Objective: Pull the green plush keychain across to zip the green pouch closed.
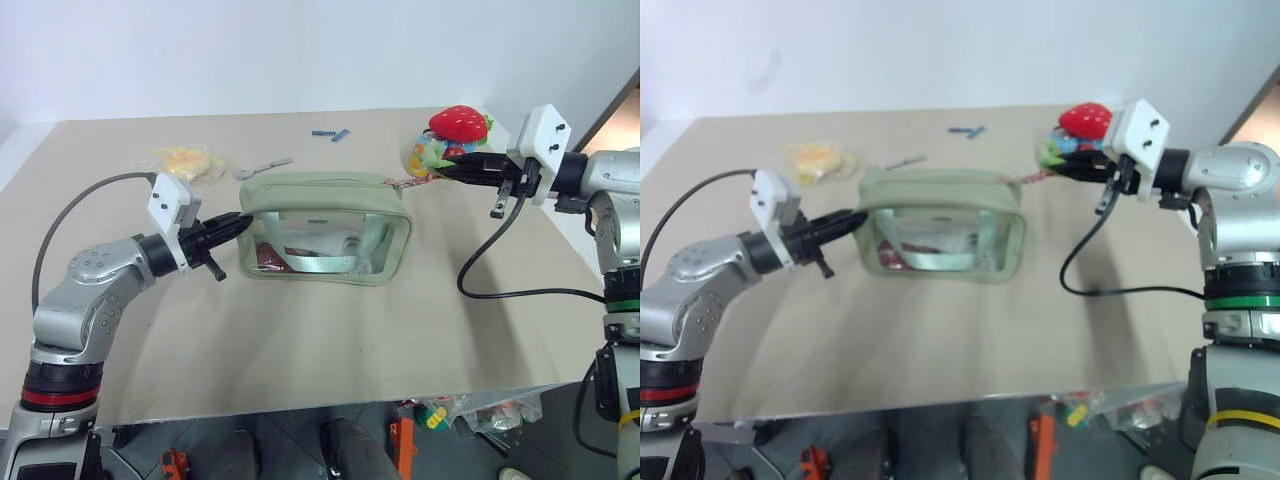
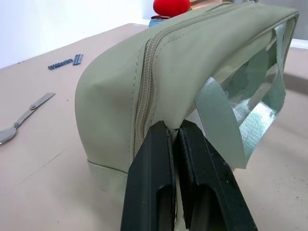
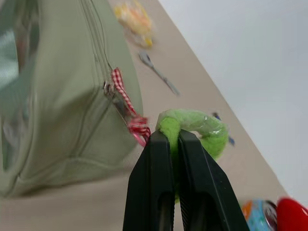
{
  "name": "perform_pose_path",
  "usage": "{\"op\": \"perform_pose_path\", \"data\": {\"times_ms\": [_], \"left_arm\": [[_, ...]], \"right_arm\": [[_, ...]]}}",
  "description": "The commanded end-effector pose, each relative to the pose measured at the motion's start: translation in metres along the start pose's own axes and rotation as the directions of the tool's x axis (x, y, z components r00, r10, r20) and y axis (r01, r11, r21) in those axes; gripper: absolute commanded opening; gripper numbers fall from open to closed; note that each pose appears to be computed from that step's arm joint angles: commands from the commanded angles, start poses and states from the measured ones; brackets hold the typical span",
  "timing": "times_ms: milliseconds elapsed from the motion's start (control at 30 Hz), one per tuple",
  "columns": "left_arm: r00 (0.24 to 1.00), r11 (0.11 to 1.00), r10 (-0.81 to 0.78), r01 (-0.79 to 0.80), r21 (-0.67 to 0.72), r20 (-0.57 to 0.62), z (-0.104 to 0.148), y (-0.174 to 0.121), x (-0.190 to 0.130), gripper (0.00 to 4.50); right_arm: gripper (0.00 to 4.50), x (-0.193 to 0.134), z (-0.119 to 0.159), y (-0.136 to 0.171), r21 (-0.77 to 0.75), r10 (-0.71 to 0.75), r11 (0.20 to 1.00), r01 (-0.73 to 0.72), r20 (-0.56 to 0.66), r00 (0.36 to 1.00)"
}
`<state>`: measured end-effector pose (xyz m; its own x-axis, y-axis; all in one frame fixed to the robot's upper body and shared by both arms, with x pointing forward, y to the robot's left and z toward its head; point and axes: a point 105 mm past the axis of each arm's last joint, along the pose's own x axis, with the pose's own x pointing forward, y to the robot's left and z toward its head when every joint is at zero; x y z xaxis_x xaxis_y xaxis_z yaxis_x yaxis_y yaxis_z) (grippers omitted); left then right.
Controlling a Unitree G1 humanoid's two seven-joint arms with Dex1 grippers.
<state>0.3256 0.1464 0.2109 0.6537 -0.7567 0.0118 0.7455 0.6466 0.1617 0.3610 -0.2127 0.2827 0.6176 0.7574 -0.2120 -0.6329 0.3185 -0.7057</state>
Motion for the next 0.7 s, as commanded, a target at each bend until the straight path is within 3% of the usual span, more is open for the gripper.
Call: {"op": "perform_pose_path", "data": {"times_ms": [33,200,467,700], "left_arm": [[1.0,1.0,0.01,-0.01,0.025,0.01,0.006,-0.004,0.001,0.0],[1.0,1.0,0.013,-0.014,0.024,0.012,0.006,-0.005,0.001,0.0],[1.0,0.999,0.014,-0.014,0.032,0.017,0.007,-0.006,0.004,0.0],[0.999,0.999,0.015,-0.016,0.033,0.03,0.01,-0.007,0.006,0.0]], "right_arm": [[0.02,-0.016,-0.007,-0.005,-0.046,-0.04,0.998,0.037,-0.067,0.997],[0.02,-0.016,-0.023,0.009,-0.057,-0.006,0.998,-0.002,-0.136,0.991],[0.02,0.018,-0.038,0.054,-0.029,0.12,0.992,-0.126,-0.153,0.981],[0.02,0.038,-0.05,0.077,-0.035,0.153,0.986,-0.161,-0.155,0.976]]}}
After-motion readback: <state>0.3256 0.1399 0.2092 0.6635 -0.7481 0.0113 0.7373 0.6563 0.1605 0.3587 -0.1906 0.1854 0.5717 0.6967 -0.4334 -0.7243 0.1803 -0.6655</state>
